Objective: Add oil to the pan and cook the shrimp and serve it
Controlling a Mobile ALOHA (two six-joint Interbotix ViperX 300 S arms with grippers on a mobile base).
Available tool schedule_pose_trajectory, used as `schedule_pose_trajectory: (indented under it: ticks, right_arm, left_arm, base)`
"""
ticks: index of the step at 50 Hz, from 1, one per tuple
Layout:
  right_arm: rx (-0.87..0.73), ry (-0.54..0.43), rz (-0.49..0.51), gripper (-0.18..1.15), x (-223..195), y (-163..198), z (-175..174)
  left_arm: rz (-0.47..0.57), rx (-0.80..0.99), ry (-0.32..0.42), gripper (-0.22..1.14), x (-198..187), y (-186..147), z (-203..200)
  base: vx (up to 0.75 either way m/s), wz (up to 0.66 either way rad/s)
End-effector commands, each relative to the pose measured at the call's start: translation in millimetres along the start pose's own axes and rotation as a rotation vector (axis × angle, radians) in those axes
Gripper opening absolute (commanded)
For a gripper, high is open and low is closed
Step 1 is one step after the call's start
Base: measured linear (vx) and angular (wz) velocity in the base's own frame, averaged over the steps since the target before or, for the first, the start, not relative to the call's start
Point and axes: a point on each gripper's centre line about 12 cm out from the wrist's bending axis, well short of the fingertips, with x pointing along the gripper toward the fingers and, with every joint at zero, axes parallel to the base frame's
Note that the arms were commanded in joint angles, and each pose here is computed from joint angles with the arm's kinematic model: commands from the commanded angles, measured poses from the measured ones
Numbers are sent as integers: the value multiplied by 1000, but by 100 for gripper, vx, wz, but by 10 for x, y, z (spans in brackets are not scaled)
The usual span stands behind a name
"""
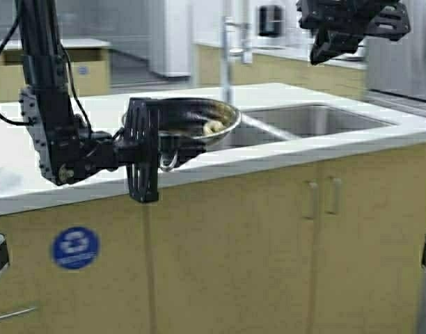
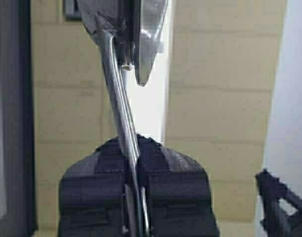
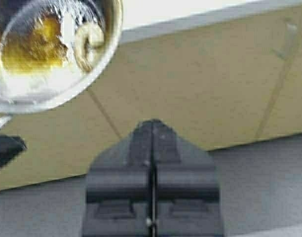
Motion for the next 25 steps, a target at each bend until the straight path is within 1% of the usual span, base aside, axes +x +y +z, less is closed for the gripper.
schedule_pose_trajectory:
  ticks: [1,11,25]
  right_arm:
    - [-2,-46,3,5,-48,11,122]
    - [11,-41,2,5,-36,8,108]
    - [7,-44,3,5,-65,9,104]
  left_arm:
    - [-109,65,-4,3,55,-413,6]
    - [-98,83,-12,3,-36,-670,-38]
    - [-88,123,-25,3,-62,-1023,-41]
  base:
    - [1,40]
    - [1,36]
    - [3,43]
